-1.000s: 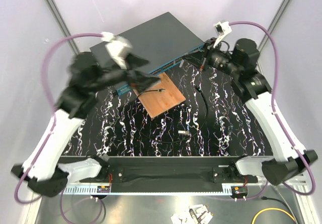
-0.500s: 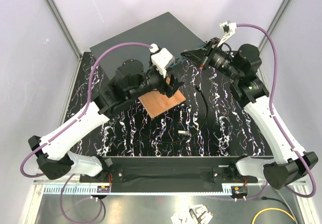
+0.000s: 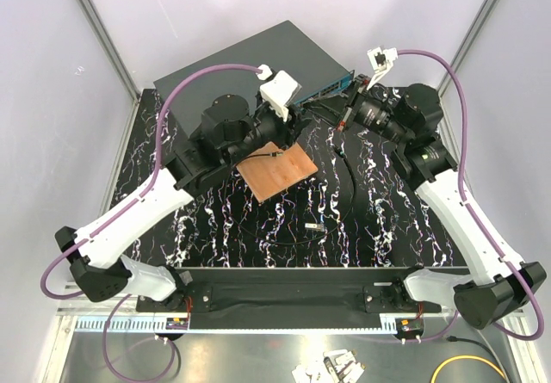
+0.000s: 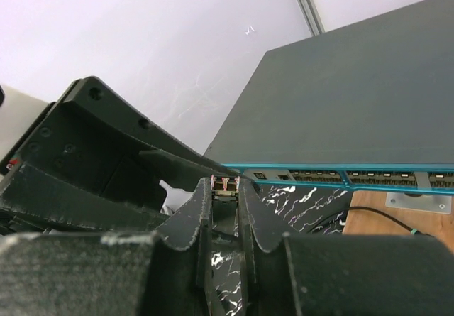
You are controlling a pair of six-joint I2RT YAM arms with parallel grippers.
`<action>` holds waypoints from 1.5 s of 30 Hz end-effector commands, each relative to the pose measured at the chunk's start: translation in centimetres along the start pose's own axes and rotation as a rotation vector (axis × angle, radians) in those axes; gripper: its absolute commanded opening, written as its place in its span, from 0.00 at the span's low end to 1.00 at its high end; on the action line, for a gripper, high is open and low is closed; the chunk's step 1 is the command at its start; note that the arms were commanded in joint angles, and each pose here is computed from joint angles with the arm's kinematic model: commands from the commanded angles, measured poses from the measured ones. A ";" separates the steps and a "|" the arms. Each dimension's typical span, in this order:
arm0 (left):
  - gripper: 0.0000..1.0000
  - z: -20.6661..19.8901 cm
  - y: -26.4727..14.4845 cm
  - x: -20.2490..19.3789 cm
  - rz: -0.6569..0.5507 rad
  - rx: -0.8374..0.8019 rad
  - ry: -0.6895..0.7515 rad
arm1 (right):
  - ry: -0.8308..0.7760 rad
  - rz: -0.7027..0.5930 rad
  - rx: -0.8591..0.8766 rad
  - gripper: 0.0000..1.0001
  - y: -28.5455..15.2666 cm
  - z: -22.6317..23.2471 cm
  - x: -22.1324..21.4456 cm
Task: Insert the plug into the switch port
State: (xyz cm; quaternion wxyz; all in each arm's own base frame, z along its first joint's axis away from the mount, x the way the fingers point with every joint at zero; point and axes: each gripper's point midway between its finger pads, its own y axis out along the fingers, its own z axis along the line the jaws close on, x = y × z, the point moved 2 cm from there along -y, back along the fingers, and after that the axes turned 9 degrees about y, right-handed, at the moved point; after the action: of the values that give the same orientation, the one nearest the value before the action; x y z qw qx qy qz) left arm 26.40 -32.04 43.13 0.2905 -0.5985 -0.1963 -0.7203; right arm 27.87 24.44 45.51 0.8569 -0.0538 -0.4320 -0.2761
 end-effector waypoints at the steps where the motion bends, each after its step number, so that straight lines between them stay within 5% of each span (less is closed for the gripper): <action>1: 0.32 0.7 -0.3 3.1 -0.098 0.029 0.021 | -0.023 -0.024 0.065 0.00 -0.6 2.2 0.6; 5: 0.05 0.7 -0.4 2.2 -0.073 0.028 0.050 | -0.023 -0.021 0.071 0.03 -0.7 2.6 0.7; 6: 0.00 0.8 -0.6 2.0 -0.071 0.030 0.076 | -0.019 -0.011 0.069 0.21 -0.9 2.6 0.7; 8: 0.00 1.1 -1.3 1.7 -0.066 0.039 0.111 | -0.034 0.046 0.060 0.40 -1.3 3.1 0.3; 9: 0.00 1.5 -1.6 1.7 -0.065 0.053 0.158 | -0.087 0.051 0.066 0.62 -1.7 3.7 0.8; 13: 0.00 2.6 -3.8 2.0 -0.076 0.081 0.319 | -0.154 0.219 0.018 0.89 -4.1 4.2 -0.8; 20: 0.00 3.2 -8.3 2.5 -0.153 0.063 0.791 | -0.187 0.442 0.031 0.86 -6.2 5.4 -2.1; 26: 0.00 0.5 -9.8 -1.9 -0.185 -0.113 1.365 | -0.272 0.615 0.033 0.75 -6.7 3.3 -3.8; 28: 0.00 -0.2 -9.8 -3.6 -0.184 -0.139 1.460 | -0.249 0.695 0.011 0.74 -6.7 2.1 -5.0; 33: 0.00 -0.5 -9.0 -3.8 -0.154 -0.131 1.549 | -0.429 0.771 -0.042 0.69 -6.0 0.5 -7.0; 37: 0.00 -1.4 -8.0 -4.0 -0.139 -0.135 1.552 | -0.562 0.701 -0.024 0.66 -4.6 1.4 -7.8; 45: 0.00 -1.5 -7.4 -5.0 -0.101 -0.136 1.582 | -0.580 0.669 -0.095 0.63 -2.6 0.0 -8.8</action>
State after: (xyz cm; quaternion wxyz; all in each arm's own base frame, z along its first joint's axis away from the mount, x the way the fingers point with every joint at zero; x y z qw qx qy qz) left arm 20.55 -26.49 36.76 0.2569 0.0600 0.1116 -0.9581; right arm 21.09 25.20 37.00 0.7601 -0.3063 -0.5699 0.0600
